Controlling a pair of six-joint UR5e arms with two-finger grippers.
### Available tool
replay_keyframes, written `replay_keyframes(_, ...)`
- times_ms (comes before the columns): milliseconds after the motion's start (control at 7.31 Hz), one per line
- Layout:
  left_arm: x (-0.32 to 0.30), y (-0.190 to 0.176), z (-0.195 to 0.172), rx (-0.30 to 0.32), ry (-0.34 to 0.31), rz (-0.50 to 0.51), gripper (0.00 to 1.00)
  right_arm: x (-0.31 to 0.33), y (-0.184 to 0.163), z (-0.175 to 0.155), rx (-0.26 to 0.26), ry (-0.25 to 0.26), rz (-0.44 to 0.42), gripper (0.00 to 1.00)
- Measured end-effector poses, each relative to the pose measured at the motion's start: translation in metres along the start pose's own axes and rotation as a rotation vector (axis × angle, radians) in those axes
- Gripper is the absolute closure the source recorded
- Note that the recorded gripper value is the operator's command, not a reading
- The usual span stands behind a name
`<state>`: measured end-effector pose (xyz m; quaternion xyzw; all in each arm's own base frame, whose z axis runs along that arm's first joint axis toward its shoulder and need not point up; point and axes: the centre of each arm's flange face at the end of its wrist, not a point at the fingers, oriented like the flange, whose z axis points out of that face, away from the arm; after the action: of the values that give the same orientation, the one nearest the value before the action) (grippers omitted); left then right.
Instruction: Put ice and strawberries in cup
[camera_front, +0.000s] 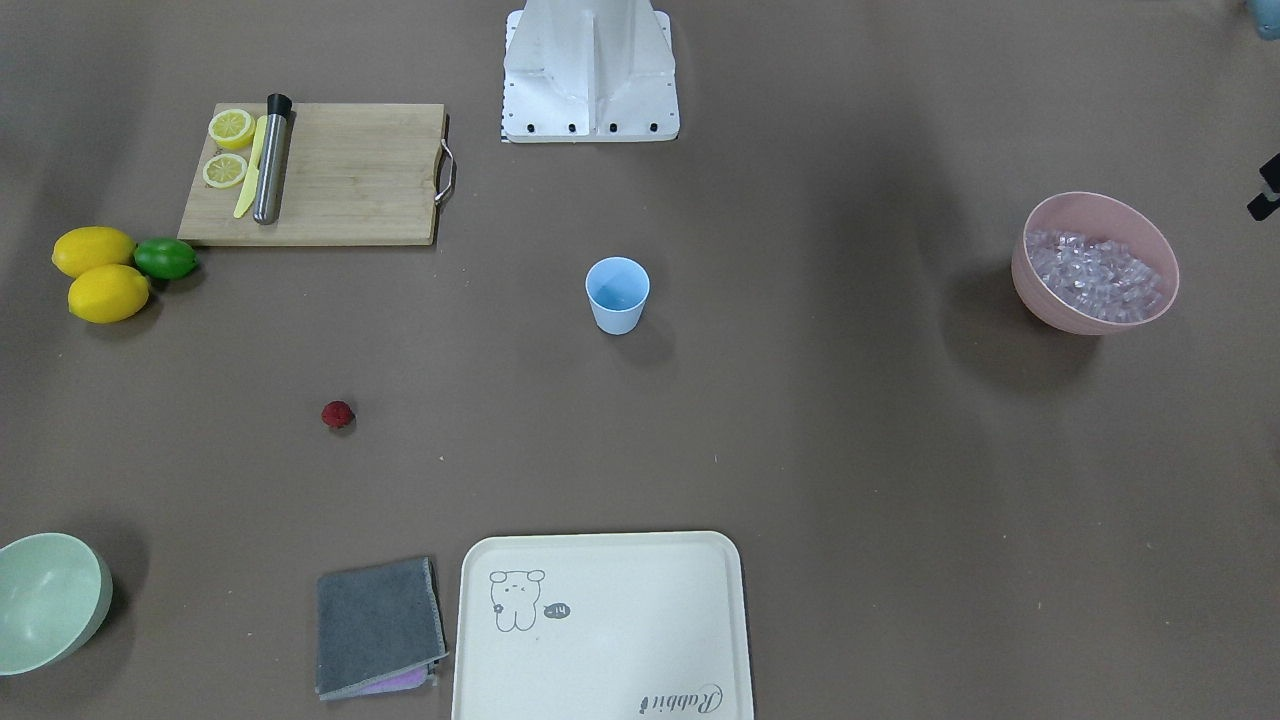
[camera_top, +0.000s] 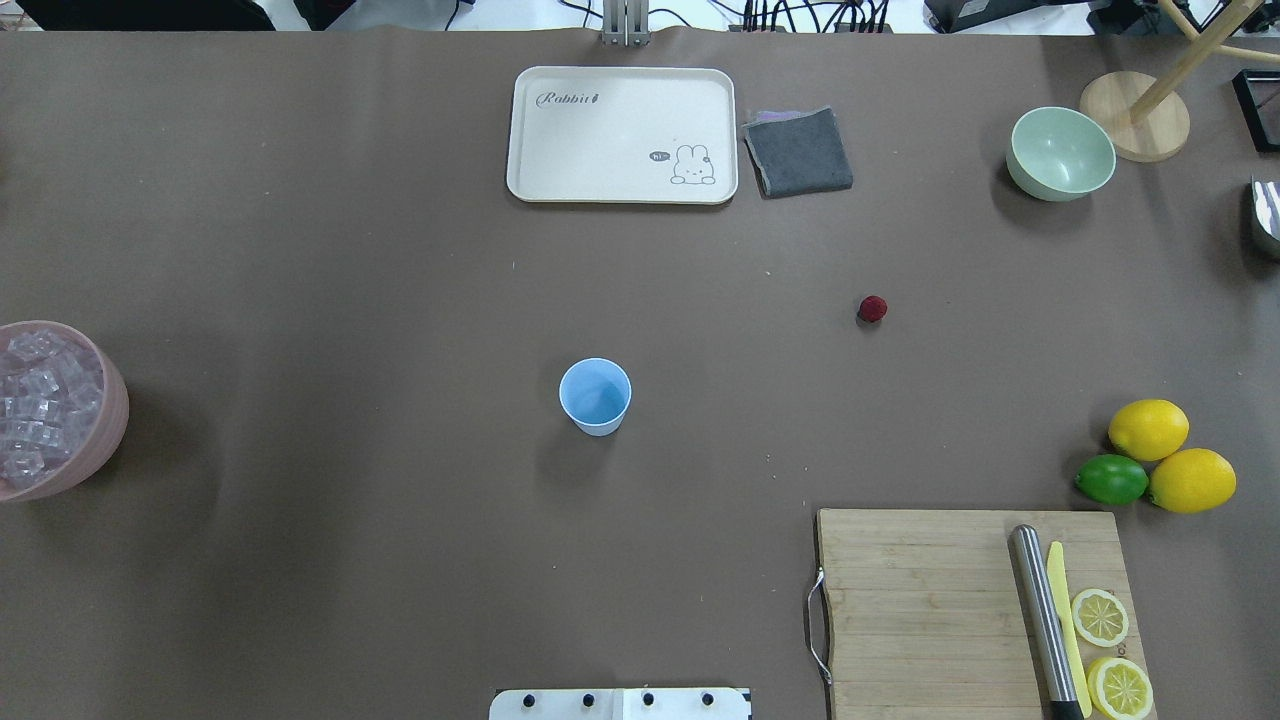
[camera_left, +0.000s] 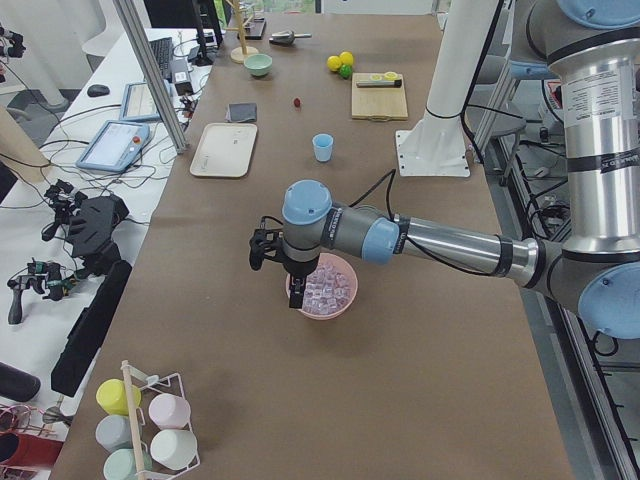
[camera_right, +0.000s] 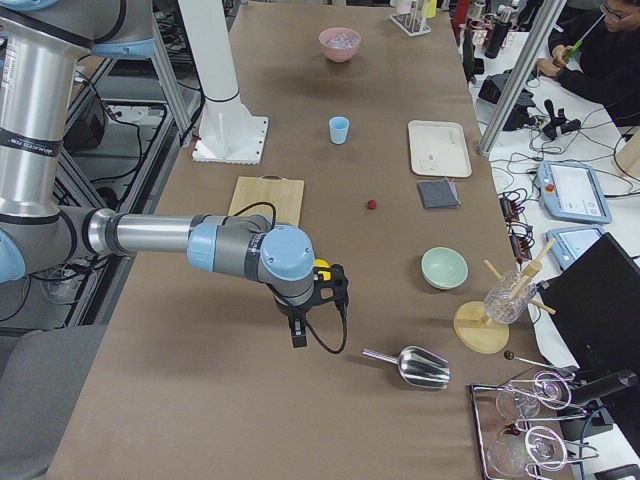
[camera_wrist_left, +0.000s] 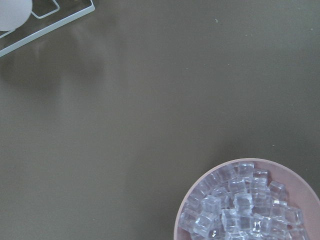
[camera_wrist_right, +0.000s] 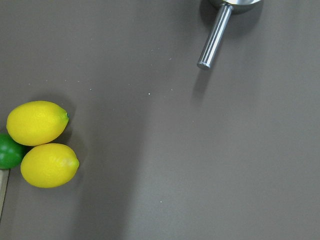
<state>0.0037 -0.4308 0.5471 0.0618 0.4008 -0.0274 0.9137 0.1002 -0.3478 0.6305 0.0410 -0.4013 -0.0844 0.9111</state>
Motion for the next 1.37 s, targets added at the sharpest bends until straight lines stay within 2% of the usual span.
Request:
replay_keyframes(274, 0.028, 0.017, 0.034, 0.005, 0.025, -0.026, 0.04, 0.001, 0.003, 0.002, -0.004, -0.002, 0.004, 0.00)
replay_keyframes(547, 0.059, 0.035, 0.073, 0.009, 0.017, -0.028, 0.12, 0.001, 0.003, 0.002, -0.005, -0.002, 0.005, 0.00)
replay_keyframes(684, 0.067, 0.042, 0.093, 0.009, 0.015, -0.017, 0.12, 0.001, 0.003, 0.002, -0.005, -0.002, 0.006, 0.00)
replay_keyframes(1094, 0.083, 0.051, 0.120, 0.000, 0.010, 0.001, 0.15, 0.002, 0.003, 0.003, -0.006, -0.003, 0.011, 0.00)
replay_keyframes(1368, 0.095, 0.057, 0.131, -0.007, 0.002, -0.006, 0.25, 0.002, 0.003, 0.003, -0.007, -0.003, 0.014, 0.00)
